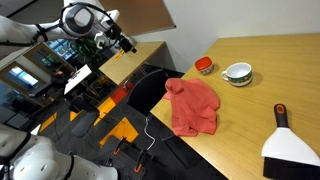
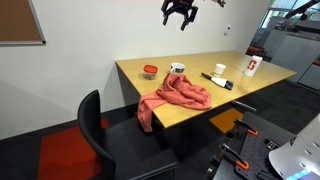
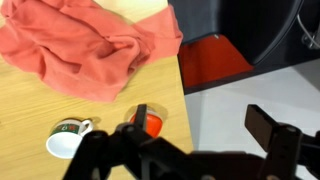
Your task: Remove the red lid from the bowl and place it on the right side of the table
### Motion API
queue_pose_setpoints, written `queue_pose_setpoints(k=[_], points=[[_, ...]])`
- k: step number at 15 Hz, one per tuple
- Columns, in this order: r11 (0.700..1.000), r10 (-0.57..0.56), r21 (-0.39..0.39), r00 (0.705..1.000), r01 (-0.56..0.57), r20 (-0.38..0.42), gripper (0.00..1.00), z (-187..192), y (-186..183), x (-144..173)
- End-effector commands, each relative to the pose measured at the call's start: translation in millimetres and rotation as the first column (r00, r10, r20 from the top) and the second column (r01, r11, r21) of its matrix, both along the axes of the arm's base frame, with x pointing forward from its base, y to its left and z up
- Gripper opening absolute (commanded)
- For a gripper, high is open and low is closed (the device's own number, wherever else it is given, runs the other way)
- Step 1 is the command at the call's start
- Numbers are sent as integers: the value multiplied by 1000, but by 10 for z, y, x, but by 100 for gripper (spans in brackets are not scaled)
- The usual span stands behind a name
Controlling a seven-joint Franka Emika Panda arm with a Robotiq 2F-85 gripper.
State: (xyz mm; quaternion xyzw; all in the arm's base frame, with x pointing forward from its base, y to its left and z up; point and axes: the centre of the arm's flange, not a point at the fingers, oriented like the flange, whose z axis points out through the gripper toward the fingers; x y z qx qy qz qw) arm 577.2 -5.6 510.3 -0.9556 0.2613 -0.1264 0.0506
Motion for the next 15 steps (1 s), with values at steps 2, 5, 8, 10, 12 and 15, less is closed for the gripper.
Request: queue_pose_setpoints(k=[2, 5, 8, 10, 12, 15], points=[[981, -190, -22, 979, 192, 75, 100, -414, -460, 648], [959, -276, -41, 959, 279, 65, 100, -803, -800, 928], [941, -334, -51, 942, 335, 30, 100, -1169, -1069, 1114], [930, -361, -68, 933, 361, 17, 100, -1369, -1237, 1193], [925, -373, -81, 928, 372, 7, 100, -1512, -1344, 1226], [935, -348, -81, 938, 346, -5, 100, -1553, -1316, 1091]])
